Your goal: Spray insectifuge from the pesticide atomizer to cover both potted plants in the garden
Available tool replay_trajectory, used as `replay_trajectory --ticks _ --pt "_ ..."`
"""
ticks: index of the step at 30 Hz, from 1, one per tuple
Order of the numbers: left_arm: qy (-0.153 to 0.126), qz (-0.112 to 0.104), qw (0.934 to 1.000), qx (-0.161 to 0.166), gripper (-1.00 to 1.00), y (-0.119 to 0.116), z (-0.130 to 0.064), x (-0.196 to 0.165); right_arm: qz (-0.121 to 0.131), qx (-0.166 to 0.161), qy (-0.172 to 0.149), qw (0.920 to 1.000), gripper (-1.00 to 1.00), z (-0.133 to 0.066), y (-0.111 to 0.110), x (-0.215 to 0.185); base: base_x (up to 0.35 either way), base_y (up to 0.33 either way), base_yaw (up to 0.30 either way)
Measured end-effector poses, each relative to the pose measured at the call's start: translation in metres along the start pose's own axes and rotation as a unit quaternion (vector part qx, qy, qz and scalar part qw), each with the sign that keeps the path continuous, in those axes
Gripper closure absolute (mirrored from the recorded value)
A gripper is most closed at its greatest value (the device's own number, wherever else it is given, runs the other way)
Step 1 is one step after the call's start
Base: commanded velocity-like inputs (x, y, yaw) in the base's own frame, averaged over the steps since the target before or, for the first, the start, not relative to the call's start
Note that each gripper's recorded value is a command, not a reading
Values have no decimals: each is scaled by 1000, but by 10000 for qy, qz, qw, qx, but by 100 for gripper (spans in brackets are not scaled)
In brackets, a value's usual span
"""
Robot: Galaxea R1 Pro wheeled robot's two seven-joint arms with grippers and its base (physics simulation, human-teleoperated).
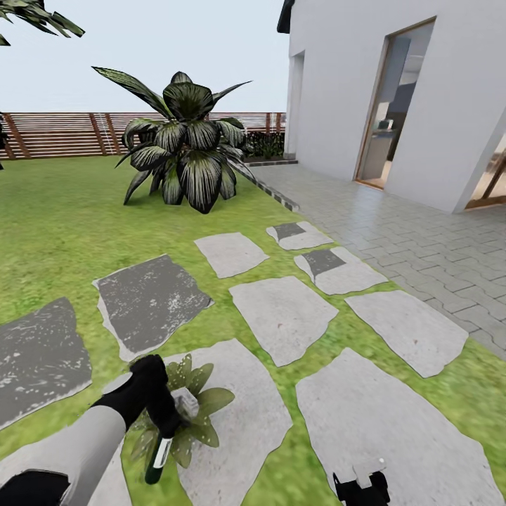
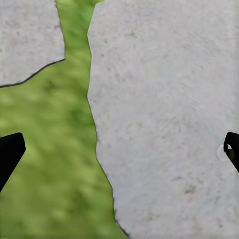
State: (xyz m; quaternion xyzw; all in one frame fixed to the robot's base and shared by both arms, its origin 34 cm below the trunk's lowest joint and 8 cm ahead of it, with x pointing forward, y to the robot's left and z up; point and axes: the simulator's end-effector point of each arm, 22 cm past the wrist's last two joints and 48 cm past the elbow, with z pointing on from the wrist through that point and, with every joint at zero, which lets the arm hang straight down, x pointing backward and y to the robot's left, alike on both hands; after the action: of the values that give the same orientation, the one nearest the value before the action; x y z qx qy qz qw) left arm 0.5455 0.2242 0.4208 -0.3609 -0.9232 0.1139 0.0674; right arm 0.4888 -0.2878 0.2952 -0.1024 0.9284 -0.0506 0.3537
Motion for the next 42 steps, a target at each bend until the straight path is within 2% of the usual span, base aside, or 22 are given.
replay_trajectory --ticks 1,2,3,8,13,21,27,34,42 --pt "-27 -79 10000 15 100 -7 -4 -13 -1 -5 0 10000 -100 0 1 0 0 0 0" --pt "-76 -213 9997 -26 100 -8 -16 -27 -2 -7 -2 10000 -100 0 1 0 0 0 0" --pt "-117 -250 9996 -30 100 -7 -23 -34 -1 -7 -1 10000 -100 0 1 0 0 0 0" --pt "-153 -265 9995 107 100 -12 -33 -42 0 1 0 10000 -100 0 0 0 0 0 0" --pt "-188 -229 9996 -5 100 -6 -44 -50 -6 13 3 10000 -100 0 -2 1 0 0 0" --pt "20 -209 9997 -80 100 -3 -38 -40 -7 15 3 10000 -100 0 -2 0 0 0 0" --pt "118 -192 9997 30 100 -9 -34 -33 -7 15 3 10000 -100 0 -2 0 0 0 0" --pt "313 2 9995 -102 100 -10 -32 -29 -1 18 1 10000 -100 0 -3 0 30 -18 0" --pt "326 20 9994 -93 100 -11 -31 -29 -1 19 1 10000 -100 0 -3 0 85 -56 0"
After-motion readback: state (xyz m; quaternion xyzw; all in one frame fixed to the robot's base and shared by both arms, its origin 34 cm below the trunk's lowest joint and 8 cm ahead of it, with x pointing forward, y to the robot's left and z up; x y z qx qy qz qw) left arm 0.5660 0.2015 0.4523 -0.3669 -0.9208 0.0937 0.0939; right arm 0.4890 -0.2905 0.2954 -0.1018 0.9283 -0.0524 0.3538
